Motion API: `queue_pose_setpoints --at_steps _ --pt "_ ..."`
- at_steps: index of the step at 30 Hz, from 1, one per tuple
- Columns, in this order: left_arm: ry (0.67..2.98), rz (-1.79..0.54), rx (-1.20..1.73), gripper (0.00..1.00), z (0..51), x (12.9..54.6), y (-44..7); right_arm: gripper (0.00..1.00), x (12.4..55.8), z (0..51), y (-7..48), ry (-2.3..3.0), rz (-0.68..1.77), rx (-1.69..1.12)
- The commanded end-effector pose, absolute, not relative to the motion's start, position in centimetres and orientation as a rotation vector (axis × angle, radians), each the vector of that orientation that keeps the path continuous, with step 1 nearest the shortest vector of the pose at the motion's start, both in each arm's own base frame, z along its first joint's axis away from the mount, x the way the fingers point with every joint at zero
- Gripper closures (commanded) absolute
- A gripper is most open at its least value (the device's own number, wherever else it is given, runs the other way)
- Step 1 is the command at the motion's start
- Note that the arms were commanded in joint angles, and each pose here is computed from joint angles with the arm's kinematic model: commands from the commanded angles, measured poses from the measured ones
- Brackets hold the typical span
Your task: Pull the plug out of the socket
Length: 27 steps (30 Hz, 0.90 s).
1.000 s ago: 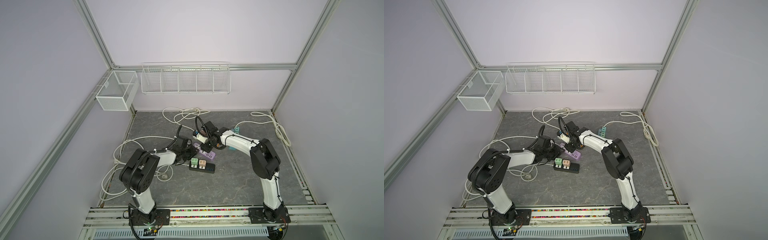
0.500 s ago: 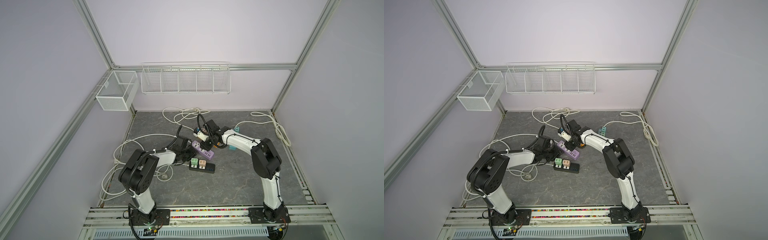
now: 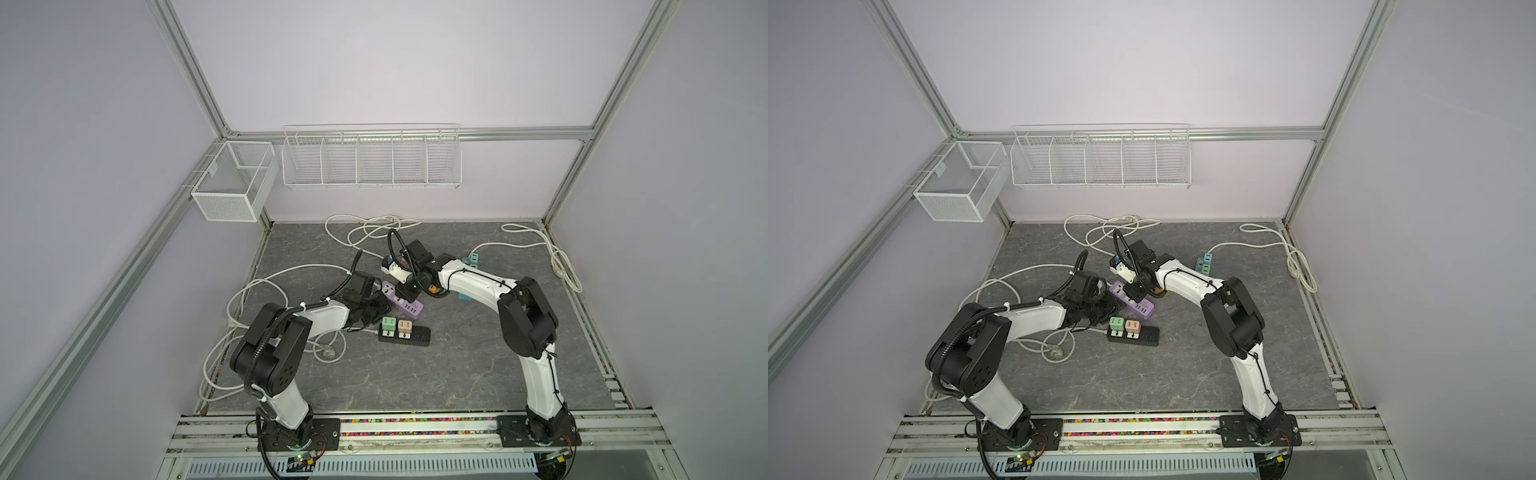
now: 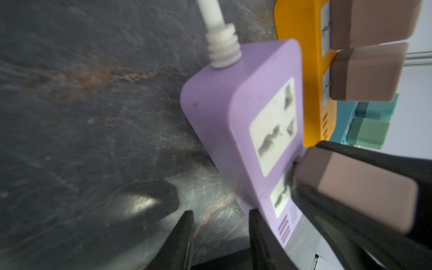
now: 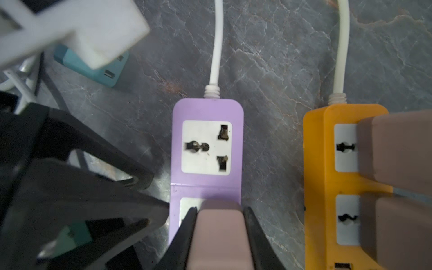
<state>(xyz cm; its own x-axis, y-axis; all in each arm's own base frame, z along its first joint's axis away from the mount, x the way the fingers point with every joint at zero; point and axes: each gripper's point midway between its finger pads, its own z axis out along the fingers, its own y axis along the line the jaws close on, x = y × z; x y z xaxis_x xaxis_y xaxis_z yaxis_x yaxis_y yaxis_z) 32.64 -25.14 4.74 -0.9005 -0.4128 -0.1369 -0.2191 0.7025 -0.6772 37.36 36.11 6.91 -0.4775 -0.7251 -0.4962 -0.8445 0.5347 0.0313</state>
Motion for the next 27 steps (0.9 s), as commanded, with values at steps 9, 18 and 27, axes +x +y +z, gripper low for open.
queue_pose_setpoints --at_steps 9,18,27 --pt "2.554 -1.057 -0.523 0.59 5.7 34.7 -24.6 0.92 37.0 6.9 37.4 2.345 0.438 -1.282" --pt "2.581 -1.068 -0.529 0.59 4.0 34.7 -25.0 0.92 37.0 7.0 37.7 2.348 0.450 -1.272" --pt "2.651 -1.034 -0.602 0.58 1.0 33.9 -24.7 0.92 36.7 7.2 38.1 2.341 0.446 -1.286"
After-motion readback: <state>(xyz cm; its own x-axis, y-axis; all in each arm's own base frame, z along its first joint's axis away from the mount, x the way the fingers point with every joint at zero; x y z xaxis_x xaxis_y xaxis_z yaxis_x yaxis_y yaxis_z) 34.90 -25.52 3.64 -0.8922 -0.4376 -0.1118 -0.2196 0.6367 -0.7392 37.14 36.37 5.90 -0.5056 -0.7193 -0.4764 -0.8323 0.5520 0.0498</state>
